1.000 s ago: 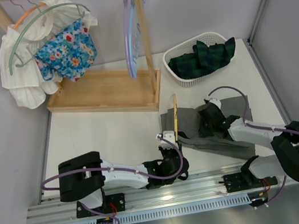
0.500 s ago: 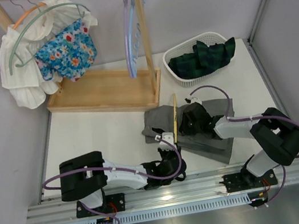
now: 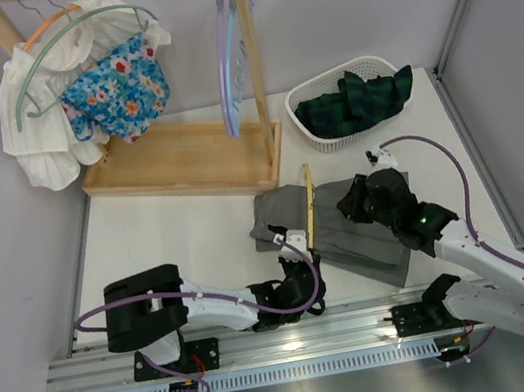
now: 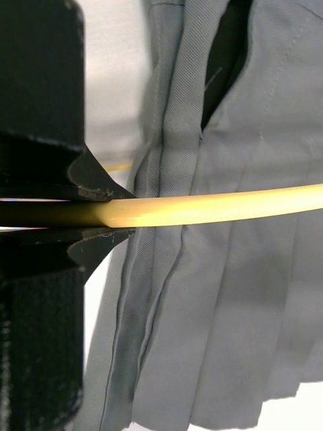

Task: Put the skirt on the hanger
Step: Place skirt on hanger

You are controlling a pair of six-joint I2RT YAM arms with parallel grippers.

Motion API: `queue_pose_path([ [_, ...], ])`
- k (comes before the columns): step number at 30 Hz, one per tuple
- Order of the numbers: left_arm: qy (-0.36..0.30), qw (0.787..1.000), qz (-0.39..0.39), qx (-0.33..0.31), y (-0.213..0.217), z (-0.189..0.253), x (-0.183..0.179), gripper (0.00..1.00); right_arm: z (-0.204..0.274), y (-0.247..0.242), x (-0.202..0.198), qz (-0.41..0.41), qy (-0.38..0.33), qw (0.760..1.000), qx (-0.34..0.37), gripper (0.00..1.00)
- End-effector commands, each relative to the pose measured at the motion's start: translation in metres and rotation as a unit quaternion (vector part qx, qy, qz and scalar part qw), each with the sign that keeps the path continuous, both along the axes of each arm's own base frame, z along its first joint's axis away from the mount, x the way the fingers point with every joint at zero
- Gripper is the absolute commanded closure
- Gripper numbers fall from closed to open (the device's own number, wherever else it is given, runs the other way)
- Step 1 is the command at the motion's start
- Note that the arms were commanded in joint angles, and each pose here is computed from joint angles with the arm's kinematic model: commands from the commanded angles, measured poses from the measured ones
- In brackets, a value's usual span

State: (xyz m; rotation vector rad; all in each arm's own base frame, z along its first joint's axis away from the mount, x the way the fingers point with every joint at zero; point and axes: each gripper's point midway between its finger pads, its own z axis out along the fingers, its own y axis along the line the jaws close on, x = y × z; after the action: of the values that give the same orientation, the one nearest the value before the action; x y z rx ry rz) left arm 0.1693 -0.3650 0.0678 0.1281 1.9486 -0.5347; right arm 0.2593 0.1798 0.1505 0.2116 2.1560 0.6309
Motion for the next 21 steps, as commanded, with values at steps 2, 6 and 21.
queue_pose_path([
  [2, -0.019, 0.999, -0.016, -0.046, -0.018, 0.025, 0.003, 1.00, -0.058, -0.037, -0.025, -0.038, 0.090, 0.992, -0.080, 0.80],
  [6, -0.016, 0.999, -0.017, -0.044, -0.017, 0.024, 0.003, 1.00, -0.090, -0.057, -0.033, -0.072, 0.133, 0.981, -0.125, 0.83],
  [21, -0.022, 0.997, -0.053, -0.057, -0.029, 0.025, -0.004, 1.00, -0.132, -0.011, -0.022, -0.010, 0.135, 0.987, -0.091, 0.92],
])
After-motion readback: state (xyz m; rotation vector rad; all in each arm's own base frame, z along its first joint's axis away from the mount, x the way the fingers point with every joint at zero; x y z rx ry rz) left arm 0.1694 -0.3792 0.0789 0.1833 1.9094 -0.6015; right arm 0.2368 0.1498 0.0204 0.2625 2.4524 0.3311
